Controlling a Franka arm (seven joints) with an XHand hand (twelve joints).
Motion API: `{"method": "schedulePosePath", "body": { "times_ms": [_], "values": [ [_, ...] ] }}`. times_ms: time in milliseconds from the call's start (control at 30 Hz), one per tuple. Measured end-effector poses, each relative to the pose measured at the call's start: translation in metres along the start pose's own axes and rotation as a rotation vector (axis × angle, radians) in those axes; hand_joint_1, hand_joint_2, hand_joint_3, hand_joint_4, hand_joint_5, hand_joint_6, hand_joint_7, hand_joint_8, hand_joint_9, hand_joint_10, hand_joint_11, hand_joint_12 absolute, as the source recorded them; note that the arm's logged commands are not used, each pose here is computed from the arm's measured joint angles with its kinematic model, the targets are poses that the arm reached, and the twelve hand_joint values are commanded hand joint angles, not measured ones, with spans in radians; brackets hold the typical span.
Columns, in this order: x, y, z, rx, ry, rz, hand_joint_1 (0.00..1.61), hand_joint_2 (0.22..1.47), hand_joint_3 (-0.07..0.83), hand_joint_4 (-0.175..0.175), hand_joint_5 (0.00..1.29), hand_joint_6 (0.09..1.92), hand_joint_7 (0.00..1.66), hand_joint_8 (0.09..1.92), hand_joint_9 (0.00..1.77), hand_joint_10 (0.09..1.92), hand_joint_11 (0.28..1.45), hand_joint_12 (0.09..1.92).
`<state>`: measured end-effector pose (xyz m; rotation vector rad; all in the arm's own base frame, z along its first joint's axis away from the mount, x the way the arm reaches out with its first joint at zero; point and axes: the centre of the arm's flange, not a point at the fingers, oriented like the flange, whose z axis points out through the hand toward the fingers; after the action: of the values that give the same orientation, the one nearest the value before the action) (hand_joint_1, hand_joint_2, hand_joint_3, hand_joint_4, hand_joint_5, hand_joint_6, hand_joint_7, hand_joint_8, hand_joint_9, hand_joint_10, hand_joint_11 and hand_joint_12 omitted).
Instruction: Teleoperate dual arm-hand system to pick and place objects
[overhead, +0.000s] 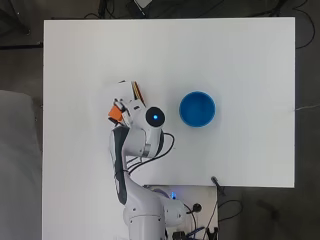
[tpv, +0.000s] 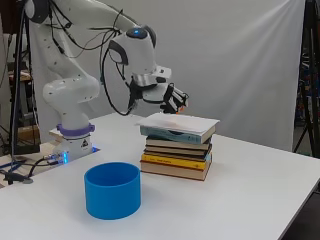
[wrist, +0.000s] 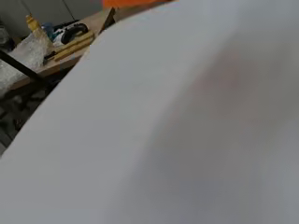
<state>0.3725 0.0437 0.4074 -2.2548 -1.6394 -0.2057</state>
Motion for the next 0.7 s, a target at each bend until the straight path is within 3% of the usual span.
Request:
{"method": "schedulePosePath", "body": {
  "times_ms": [167,333,567,633,700],
  "values": [
    [0.016,0.010,-0.053,-0.095,0.042,0.003,0.90,1.24,0.000,0.175,0.72,1.38,0.97,1.92,1.30,1.92,1.01,1.88],
    [0.021,0.037,-0.099,-0.178,0.066,0.117,0.90,1.24,0.000,0.175,0.73,1.38,0.91,1.92,1.23,1.92,0.96,1.86],
    [0.001,0.090,-0.165,-0.268,0.070,0.378,0.85,1.27,0.000,0.175,0.66,1.45,0.72,1.54,0.93,1.72,0.63,1.54],
    [-0.004,0.098,-0.176,-0.289,0.062,0.369,0.74,1.19,-0.006,0.143,0.61,0.92,0.72,1.47,0.91,1.67,0.60,1.48],
    [-0.015,0.103,-0.179,-0.295,0.046,0.382,0.68,1.15,-0.002,0.120,0.68,0.45,0.73,1.44,0.91,1.66,0.60,1.45]
  ]
}}
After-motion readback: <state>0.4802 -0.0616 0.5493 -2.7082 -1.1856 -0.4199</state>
